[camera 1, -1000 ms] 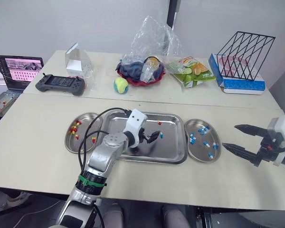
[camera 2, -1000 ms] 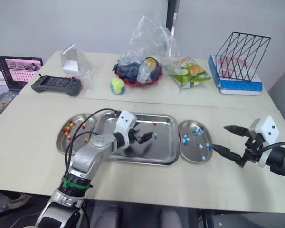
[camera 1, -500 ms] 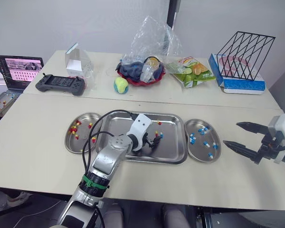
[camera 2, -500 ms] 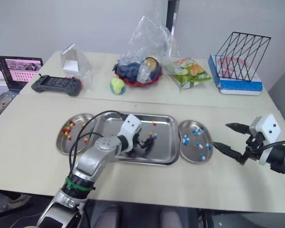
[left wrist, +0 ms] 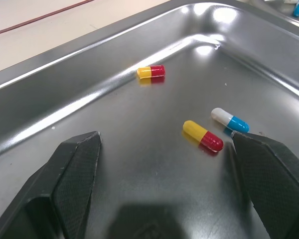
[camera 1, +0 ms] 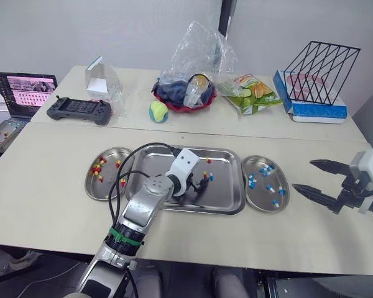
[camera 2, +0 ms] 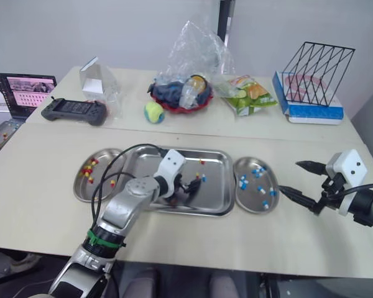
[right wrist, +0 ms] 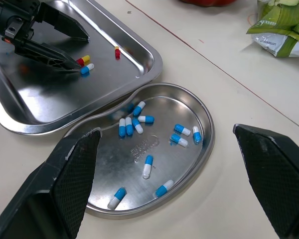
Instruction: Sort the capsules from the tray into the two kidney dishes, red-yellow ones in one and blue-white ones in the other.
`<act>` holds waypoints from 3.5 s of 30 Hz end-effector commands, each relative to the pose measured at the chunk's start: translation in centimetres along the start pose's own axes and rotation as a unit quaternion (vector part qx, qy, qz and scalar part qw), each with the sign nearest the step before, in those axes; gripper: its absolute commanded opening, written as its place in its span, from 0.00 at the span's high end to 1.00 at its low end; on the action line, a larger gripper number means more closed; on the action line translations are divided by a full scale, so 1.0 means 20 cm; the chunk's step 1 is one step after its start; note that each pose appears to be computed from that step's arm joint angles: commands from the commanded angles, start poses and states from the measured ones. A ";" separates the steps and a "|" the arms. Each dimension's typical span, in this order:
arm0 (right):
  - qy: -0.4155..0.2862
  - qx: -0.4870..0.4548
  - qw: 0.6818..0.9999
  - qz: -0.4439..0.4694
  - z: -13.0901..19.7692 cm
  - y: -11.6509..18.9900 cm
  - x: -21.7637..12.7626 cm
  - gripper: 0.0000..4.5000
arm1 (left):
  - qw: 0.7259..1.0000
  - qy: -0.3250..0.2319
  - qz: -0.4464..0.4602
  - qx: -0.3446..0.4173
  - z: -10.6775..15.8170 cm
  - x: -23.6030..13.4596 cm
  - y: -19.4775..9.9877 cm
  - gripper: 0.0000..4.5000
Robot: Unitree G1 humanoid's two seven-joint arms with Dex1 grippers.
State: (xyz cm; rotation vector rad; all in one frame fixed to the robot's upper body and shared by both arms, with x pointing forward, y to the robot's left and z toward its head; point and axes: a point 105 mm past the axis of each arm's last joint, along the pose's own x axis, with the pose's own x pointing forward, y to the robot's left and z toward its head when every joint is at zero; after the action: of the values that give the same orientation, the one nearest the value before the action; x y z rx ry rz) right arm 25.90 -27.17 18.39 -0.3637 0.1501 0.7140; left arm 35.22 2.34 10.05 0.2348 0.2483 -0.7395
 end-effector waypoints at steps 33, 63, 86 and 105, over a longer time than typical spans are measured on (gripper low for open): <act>-0.015 -0.032 0.999 -0.021 0.06 -0.02 0.01 0.00 | 1.000 0.003 0.026 -0.013 0.01 0.04 0.02 0.99; -0.043 -0.020 0.997 0.062 0.11 0.01 0.16 0.00 | 0.987 -0.060 0.145 -0.022 0.08 -0.91 0.83 0.99; -0.060 -0.027 0.994 0.089 0.14 0.02 0.22 0.00 | 0.986 0.001 0.156 -0.057 -0.18 -1.08 0.89 0.35; -0.072 -0.022 0.994 0.078 0.12 -0.04 0.27 0.00 | 0.982 -0.124 0.141 -0.025 0.00 -1.41 0.91 0.00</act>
State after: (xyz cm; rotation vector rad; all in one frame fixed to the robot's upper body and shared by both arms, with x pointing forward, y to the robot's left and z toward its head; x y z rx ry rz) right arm 30.42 -23.13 18.14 -0.3219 0.0838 0.9159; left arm 28.60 32.42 18.76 0.0885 0.0703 -0.4612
